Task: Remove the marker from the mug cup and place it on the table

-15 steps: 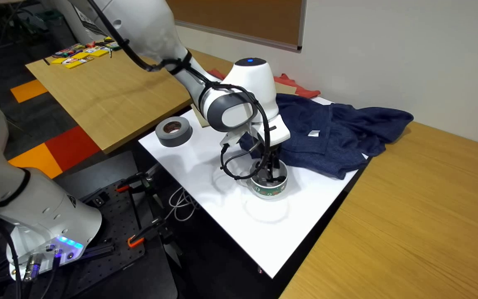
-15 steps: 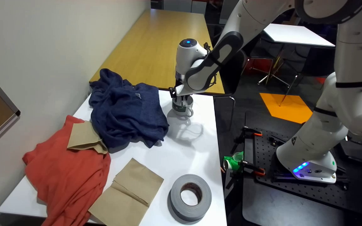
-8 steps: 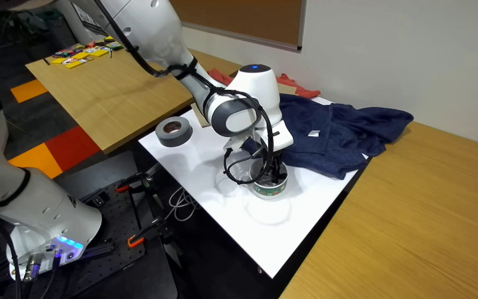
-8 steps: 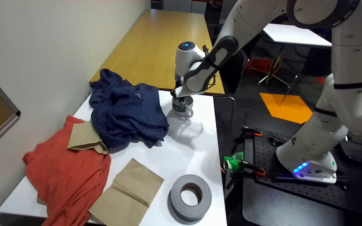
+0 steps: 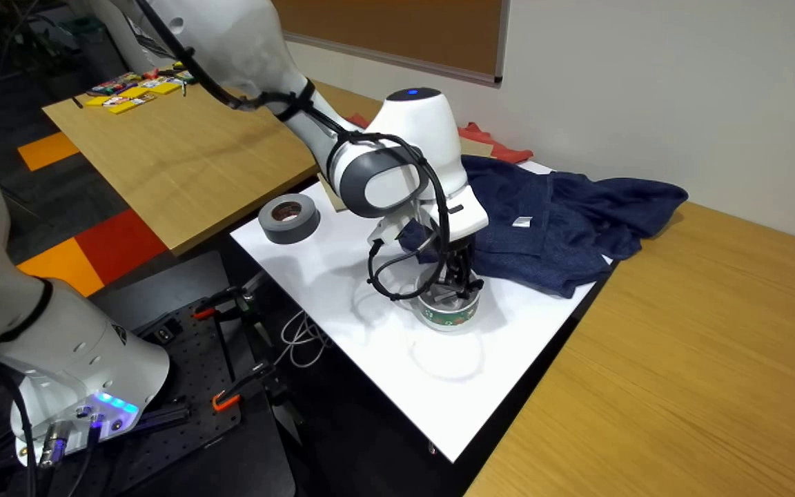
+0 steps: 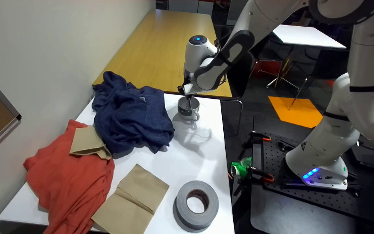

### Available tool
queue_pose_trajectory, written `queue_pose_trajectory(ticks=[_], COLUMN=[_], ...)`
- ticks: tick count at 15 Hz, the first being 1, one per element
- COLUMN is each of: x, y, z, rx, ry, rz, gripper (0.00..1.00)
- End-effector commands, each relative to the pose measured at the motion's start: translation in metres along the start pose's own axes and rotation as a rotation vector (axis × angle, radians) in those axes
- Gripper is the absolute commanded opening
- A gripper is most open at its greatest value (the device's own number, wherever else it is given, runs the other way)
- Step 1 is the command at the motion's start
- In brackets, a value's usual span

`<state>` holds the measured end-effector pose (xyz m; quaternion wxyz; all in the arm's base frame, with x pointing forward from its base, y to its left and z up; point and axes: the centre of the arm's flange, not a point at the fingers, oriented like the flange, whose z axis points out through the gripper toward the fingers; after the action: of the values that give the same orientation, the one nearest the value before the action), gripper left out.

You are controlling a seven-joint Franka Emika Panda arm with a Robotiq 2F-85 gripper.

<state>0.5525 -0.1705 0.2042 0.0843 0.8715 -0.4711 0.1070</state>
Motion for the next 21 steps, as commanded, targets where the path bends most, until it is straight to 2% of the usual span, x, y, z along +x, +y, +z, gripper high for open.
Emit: queue_pose_trajectory(ticks=[1,3,7,14,17,21], x=[-0.018,-0.026,-0.05,-0.113,-0.132,-0.139], y=[0.022,0.025,0.025,0.001,-0.015,-0.019], z=[-0.055,-0.076,-0.104,-0.113,-0.096,-0.062], rx=[0.073,0.116,0.208,0.308,0.305,0.221], ry=[0.042,0.058,0.068,-0.023,-0.068,-0.132], rz=[-0.054,-0.118,-0.332,-0.709,-0.852,-0.934], gripper=[0.03,0.03,0.03,0.03,0.03,0.03])
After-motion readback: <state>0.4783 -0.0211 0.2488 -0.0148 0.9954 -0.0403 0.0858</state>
